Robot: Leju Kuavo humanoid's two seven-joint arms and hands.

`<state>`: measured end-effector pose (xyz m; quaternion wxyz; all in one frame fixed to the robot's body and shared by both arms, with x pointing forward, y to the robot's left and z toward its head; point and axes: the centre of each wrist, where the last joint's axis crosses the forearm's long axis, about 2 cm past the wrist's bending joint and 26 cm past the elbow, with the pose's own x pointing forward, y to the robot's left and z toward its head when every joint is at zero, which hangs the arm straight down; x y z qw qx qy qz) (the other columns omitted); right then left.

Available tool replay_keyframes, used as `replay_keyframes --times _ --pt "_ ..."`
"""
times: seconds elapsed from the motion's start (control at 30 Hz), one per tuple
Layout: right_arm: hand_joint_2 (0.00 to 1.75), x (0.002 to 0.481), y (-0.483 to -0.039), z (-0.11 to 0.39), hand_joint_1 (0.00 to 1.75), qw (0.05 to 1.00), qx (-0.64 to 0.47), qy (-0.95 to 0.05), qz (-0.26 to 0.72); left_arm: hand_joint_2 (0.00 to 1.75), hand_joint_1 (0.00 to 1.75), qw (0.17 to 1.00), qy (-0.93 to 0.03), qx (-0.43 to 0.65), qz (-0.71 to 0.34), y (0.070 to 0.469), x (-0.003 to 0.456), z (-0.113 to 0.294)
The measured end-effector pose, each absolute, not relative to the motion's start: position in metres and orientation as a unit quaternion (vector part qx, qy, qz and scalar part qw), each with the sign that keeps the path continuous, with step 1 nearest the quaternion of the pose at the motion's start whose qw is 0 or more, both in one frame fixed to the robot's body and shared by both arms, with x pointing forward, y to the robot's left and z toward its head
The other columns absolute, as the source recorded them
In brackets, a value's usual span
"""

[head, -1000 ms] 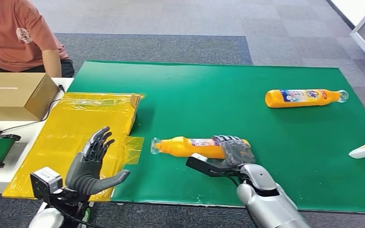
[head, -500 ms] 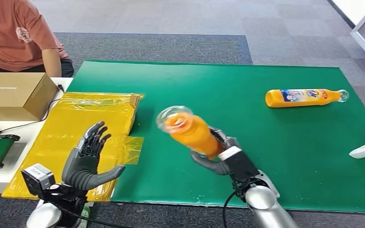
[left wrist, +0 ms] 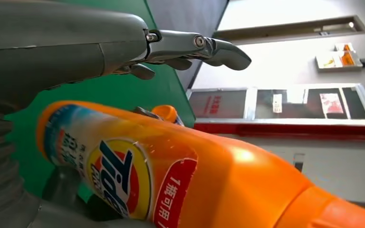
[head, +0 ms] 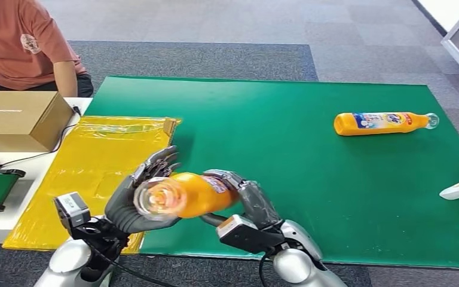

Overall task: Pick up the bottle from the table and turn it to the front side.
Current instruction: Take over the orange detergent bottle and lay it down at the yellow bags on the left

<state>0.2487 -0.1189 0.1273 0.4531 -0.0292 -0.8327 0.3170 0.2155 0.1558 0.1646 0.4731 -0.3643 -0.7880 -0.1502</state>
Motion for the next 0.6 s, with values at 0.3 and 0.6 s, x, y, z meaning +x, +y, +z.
replay_keyframes --times 0.3,0.6 --pt "1.75 0.249 -0.105 0.125 1.75 0.441 -0.019 -0.826 0.35 1.75 0.0 0.468 -0.768 -0.35 -0.263 0.143 0.232 0.173" --pt "1.75 0.259 -0.106 0.123 1.75 0.457 -0.033 -0.812 0.362 1.75 0.0 0.468 -0.747 -0.292 -0.372 0.143 0.25 0.173"
